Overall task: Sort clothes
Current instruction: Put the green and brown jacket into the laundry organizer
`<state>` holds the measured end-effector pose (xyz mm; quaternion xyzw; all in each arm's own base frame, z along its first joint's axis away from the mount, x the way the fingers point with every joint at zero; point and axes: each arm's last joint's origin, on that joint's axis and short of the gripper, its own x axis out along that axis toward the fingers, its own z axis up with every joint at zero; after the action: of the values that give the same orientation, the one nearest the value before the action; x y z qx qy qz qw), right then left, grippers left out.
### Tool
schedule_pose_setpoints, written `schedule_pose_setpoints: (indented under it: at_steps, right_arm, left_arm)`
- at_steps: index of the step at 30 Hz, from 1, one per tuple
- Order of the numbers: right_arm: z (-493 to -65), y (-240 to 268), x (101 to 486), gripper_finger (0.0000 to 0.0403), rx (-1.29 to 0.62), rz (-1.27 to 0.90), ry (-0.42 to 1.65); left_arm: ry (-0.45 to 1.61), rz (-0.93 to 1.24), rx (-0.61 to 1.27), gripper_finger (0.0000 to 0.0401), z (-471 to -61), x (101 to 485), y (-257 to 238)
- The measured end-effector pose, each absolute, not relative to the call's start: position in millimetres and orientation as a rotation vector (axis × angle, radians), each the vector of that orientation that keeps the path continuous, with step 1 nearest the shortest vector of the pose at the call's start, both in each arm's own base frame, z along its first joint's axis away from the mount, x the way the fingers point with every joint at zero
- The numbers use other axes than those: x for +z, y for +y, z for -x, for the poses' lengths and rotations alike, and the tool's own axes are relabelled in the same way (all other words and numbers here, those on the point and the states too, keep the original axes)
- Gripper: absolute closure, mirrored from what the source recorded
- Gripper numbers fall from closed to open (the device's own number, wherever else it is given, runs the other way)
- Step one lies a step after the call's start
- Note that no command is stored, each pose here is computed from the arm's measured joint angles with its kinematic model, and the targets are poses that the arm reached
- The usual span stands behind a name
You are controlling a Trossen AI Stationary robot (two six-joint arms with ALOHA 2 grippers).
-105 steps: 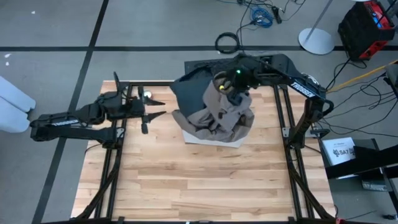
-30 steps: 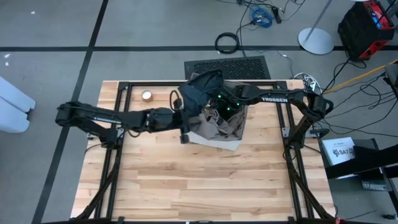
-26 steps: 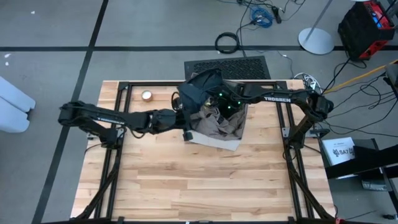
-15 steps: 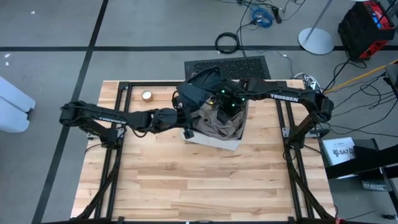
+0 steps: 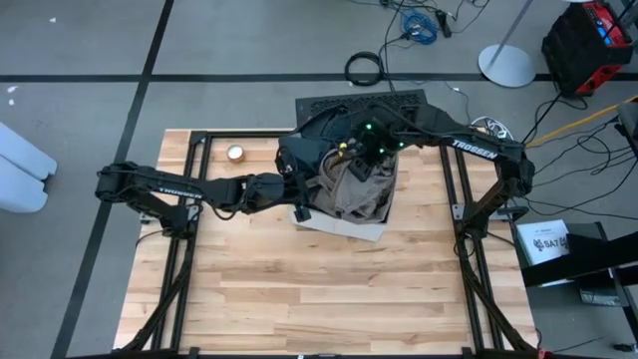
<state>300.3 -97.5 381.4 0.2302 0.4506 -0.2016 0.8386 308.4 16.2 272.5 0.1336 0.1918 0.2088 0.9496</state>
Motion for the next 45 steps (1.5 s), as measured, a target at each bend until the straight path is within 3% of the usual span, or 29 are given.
schedule_pose_setpoints:
  at_steps: [8,13,23,30,34,39,45]
  right_arm:
    - [-286,-94,414,0.0231,-0.433,-0.47,0.937]
    - [-278,-92,413,0.0231,-0.428,-0.42,1.031]
    - [-277,-100,422,0.0201,-0.409,-0.344,0.968]
    - [-267,-99,457,0.02,-0.407,-0.323,0.838]
    - [-275,-100,472,0.0201,-0.425,-0.487,0.632]
    - [-287,-100,491,0.0201,-0.205,-0.62,0.417]
    - [-287,-98,493,0.0202,-0.163,-0.548,0.416]
  left_arm:
    - [0.39,-0.272,0.425,0.0241,-308,272,16]
    - [0.391,-0.289,0.423,0.0241,-309,273,17]
    - [0.377,-0.291,0.424,0.0241,-309,274,17]
    - [0.377,-0.291,0.427,0.0241,-309,274,18]
    - [0.377,-0.288,0.432,0.0241,-309,274,21]
    - [0.375,-0.286,0.433,0.0241,-309,274,21]
    - [0.374,-0.286,0.433,0.0241,-309,275,21]
